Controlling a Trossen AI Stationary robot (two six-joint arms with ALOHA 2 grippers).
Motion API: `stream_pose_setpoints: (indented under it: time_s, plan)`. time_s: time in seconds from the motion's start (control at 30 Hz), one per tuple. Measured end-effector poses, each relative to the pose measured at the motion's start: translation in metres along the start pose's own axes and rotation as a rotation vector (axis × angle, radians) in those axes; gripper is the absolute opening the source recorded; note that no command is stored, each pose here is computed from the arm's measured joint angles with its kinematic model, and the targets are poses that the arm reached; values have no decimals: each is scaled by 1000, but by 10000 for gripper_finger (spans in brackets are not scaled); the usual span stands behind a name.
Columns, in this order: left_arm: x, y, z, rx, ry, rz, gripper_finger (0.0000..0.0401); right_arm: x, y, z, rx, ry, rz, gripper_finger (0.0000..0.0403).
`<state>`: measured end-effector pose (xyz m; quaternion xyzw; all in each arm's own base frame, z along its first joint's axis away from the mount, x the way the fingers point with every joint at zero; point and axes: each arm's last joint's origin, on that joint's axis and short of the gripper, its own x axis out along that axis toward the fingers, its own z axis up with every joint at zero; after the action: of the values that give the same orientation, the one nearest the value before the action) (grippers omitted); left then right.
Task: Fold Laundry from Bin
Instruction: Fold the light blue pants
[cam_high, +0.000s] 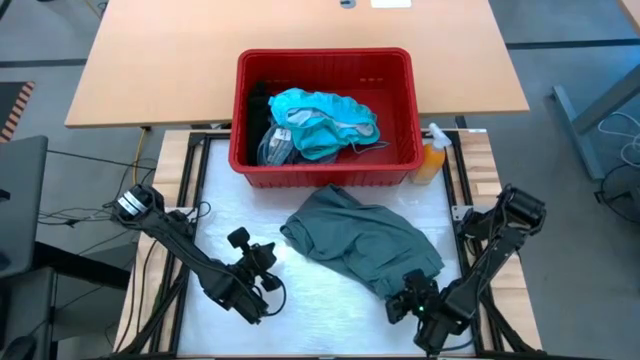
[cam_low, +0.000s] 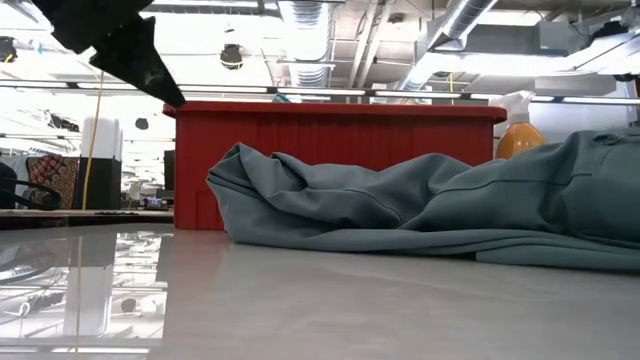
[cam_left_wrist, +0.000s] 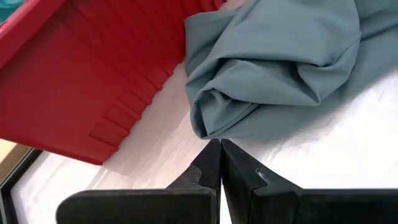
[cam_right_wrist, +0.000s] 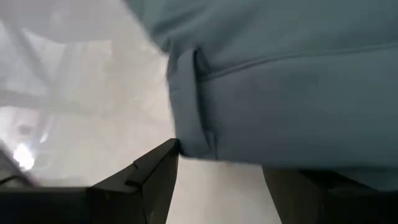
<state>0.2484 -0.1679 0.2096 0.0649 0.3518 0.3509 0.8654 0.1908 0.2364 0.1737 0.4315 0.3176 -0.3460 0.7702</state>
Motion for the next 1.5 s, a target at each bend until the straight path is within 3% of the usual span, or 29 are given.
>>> stream_pose_setpoints:
  time_s: [0.3, 0.4, 0.5, 0.67, 0.83, 1.0, 1.2, 1.33, 1.5]
  plan:
    - [2, 2, 3, -82, 25, -7, 0, 0, -9, 19, -89, -137, -101, 253]
    - [3, 3, 3, -133, 25, -1, 0, 7, -10, 23, -89, -162, -103, 235]
    - [4, 3, 4, -168, 26, 4, 0, 14, -11, 27, -84, -177, -100, 182]
    - [5, 4, 5, -201, 26, 7, 0, 18, -15, 27, -96, -205, -81, 32]
    - [5, 4, 5, -227, 25, 7, 0, -2, -10, 42, -50, -188, -10, 30]
    - [6, 4, 5, -231, 19, 11, 0, -49, -7, 79, -57, -134, 134, 30]
    - [6, 4, 6, -253, -10, 21, 0, -92, -16, 113, -95, 172, 234, 30]
    - [6, 4, 6, -272, -17, 23, 0, -105, -17, 113, -96, 234, 308, 30]
    - [5, 4, 5, -266, -14, 20, 0, -95, -8, 85, -98, 333, 287, 33]
